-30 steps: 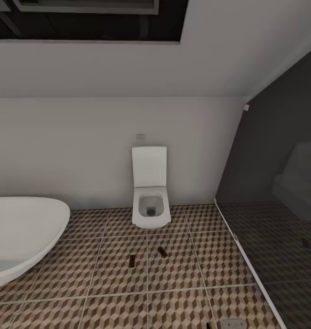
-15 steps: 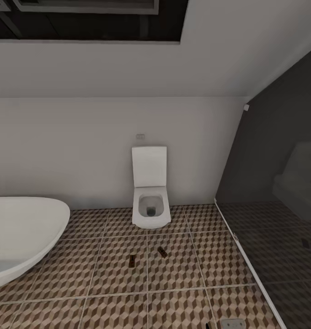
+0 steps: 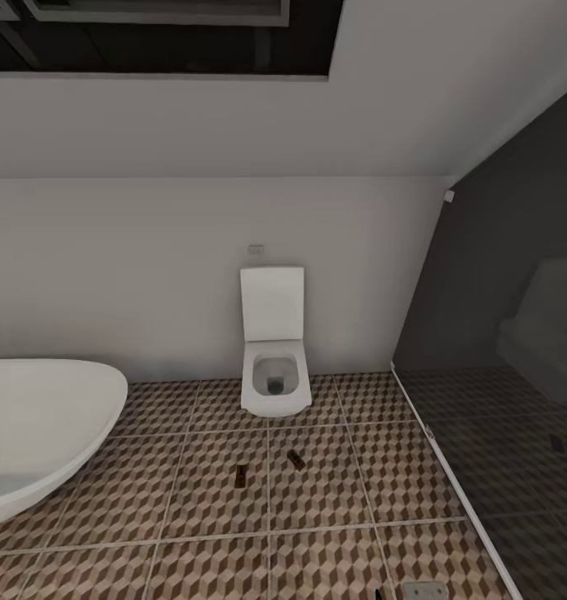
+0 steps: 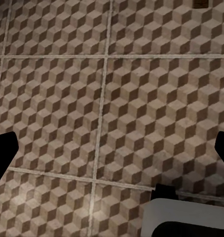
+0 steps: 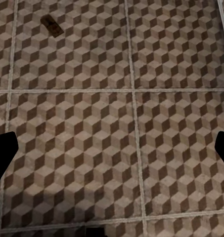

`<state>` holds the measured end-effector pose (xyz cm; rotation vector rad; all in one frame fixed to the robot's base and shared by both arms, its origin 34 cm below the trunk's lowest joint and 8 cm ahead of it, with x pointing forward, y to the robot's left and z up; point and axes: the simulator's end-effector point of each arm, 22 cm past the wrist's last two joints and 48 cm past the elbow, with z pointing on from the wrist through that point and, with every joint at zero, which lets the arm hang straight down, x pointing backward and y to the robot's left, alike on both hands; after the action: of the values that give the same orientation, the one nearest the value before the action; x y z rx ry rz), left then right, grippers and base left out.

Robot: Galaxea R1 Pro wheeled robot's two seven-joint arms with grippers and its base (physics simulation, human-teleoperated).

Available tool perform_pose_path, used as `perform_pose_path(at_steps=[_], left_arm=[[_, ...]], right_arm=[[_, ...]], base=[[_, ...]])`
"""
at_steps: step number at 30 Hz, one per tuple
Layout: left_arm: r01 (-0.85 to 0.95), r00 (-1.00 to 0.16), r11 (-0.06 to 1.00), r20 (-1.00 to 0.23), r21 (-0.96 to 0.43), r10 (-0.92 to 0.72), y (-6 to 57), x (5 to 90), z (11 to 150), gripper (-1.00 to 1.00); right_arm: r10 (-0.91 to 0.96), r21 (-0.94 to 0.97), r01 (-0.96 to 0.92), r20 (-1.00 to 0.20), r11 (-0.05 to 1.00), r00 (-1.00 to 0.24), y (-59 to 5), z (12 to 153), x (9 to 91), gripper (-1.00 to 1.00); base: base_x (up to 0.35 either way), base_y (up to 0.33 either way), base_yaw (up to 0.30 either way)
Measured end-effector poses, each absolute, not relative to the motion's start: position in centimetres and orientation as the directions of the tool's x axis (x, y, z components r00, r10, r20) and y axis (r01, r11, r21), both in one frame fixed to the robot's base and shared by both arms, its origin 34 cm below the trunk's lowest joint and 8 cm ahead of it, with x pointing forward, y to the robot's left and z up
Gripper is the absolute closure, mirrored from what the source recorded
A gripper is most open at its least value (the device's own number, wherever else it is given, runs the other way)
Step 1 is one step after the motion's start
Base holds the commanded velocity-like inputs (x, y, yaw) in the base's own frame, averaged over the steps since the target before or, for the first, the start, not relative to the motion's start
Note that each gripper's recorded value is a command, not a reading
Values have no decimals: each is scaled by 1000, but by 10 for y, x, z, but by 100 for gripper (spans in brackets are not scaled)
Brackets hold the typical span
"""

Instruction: Take the four mousetraps from the cabinet in the bathroom and place them on the bathroom floor. Make sure all four end up on the same floor surface, and ensure that at least two of them are either under or directly next to the same bathroom sink.

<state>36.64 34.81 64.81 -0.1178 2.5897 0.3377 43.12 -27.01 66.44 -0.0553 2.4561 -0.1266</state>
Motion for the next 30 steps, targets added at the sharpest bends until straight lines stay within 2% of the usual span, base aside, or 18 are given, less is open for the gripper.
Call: perform_pose_path(at_steps=[30], left_arm=[[-154,-844,966,-536,210,-18,348,377,656,-100]], right_arm=[[-73,-107,-4,-650,994,-756,-271,674,441,-100]], base=[[0,0,0]])
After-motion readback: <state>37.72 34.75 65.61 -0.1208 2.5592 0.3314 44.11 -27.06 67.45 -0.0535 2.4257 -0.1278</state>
